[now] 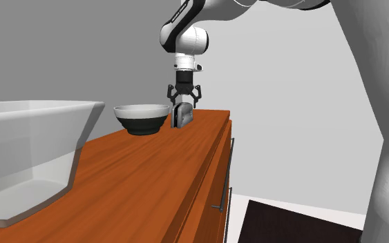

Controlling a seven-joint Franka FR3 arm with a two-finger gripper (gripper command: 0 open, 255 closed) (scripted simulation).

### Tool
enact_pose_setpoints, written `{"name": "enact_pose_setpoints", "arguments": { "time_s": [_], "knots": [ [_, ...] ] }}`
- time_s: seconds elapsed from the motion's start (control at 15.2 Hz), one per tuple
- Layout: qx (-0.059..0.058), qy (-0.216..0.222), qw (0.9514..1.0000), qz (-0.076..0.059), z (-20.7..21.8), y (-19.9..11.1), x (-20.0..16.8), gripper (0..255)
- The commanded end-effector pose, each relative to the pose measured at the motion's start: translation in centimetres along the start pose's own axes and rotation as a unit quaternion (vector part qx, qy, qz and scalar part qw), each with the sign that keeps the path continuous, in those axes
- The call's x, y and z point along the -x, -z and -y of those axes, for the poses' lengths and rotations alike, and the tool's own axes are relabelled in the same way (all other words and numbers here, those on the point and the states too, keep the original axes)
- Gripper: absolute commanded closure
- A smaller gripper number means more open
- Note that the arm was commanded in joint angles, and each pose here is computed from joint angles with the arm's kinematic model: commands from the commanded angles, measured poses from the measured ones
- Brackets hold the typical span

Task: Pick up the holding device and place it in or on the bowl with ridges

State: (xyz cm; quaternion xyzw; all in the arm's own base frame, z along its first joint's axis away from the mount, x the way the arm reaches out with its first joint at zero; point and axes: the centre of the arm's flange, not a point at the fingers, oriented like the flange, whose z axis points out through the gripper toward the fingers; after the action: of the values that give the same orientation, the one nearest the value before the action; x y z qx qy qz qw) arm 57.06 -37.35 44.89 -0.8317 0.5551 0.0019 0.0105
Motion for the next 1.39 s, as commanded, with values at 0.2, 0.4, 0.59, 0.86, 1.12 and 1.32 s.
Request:
{"name": "enact_pose_setpoints", "arguments": {
  "time_s": [0.2, 0.4, 0.59, 0.86, 1.12, 1.32],
  "knots": [
    [0.000, 0.000, 1.0000, 0.000, 0.0, 0.0, 0.0, 0],
    [0.000, 0.000, 1.0000, 0.000, 0.0, 0.0, 0.0, 255],
    [0.000, 0.000, 1.0000, 0.000, 0.0, 0.0, 0.0, 255],
    [0.000, 0.000, 1.0000, 0.000, 0.0, 0.0, 0.0, 255],
    [0.000, 0.000, 1.0000, 0.000, 0.0, 2.1, 0.0, 255],
    [0.000, 0.000, 1.0000, 0.000, 0.0, 3.7, 0.0, 255]
  ]
}}
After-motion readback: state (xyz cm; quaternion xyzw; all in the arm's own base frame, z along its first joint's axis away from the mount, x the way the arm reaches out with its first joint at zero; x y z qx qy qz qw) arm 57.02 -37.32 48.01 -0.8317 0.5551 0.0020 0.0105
